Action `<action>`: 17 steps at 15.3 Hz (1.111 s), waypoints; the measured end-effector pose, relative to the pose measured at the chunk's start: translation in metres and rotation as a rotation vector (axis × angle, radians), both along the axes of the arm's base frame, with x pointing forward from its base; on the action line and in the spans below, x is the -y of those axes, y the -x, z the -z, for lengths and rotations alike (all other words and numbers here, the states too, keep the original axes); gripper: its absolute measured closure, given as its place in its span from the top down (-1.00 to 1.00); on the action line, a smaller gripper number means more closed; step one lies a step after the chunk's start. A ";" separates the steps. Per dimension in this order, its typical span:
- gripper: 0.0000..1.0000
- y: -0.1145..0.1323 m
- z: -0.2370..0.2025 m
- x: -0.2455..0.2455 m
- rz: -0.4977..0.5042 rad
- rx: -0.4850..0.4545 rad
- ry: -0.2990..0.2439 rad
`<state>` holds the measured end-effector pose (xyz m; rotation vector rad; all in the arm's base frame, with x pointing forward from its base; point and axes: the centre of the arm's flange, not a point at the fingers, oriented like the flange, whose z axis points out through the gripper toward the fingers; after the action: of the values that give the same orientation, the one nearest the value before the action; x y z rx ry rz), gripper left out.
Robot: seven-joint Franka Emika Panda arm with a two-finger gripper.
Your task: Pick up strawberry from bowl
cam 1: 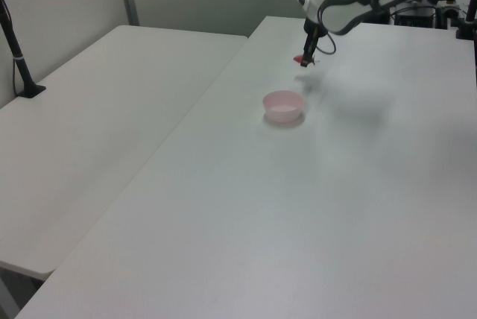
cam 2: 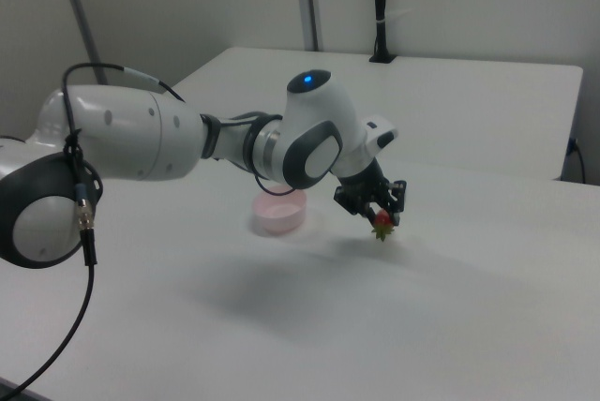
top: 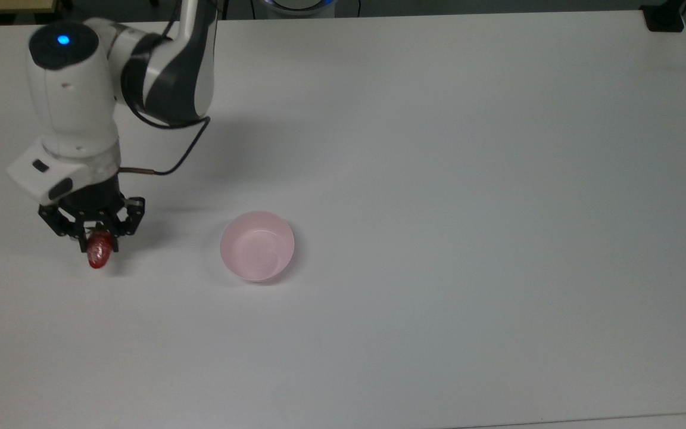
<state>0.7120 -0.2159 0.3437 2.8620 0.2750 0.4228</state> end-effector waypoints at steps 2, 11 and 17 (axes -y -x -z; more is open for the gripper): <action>-0.10 -0.006 0.023 -0.006 -0.015 0.012 0.004; 1.00 -0.011 -0.044 -0.015 0.023 0.136 0.003; 1.00 0.047 -0.180 -0.117 0.214 -0.078 -0.164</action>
<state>0.6652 -0.0991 0.5235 3.0292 -0.0561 0.3054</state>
